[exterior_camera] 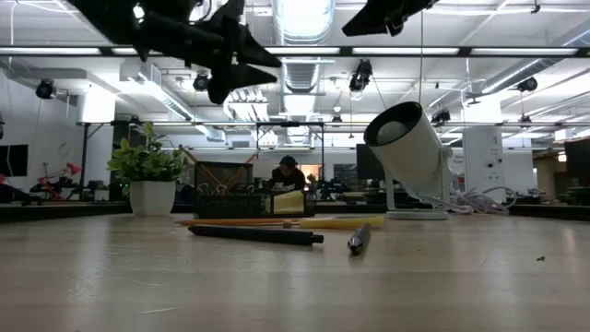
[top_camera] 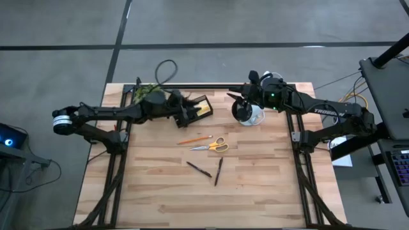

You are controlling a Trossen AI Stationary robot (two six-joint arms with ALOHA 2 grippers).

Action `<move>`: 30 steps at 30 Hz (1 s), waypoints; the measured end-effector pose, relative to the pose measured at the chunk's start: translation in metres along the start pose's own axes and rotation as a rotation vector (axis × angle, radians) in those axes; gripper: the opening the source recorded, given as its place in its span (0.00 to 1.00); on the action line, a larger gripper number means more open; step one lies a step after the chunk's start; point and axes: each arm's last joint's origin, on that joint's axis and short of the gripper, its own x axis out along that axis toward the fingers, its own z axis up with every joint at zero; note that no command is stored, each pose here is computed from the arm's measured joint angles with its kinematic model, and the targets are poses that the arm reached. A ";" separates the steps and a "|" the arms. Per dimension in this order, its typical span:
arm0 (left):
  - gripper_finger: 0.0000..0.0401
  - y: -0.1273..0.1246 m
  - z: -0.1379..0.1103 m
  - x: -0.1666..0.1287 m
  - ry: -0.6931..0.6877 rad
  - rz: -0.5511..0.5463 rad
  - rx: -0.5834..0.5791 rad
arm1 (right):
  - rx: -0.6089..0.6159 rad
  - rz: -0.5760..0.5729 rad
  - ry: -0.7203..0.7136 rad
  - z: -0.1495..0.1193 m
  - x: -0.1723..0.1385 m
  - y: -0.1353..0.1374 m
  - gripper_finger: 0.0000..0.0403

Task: Pick and place office supplies into organizer
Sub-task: Put the yellow pencil into the black desk organizer

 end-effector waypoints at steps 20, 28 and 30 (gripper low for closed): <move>0.38 -0.035 -0.033 0.040 0.585 -0.033 0.171 | 0.036 -0.034 -0.029 0.006 -0.024 -0.007 0.16; 0.38 -0.036 -0.056 0.064 0.695 -0.050 0.167 | 0.038 -0.024 0.013 0.002 -0.024 -0.006 0.16; 0.38 -0.034 -0.063 0.064 0.749 -0.034 0.166 | 0.052 -0.022 0.022 0.002 -0.024 -0.006 0.16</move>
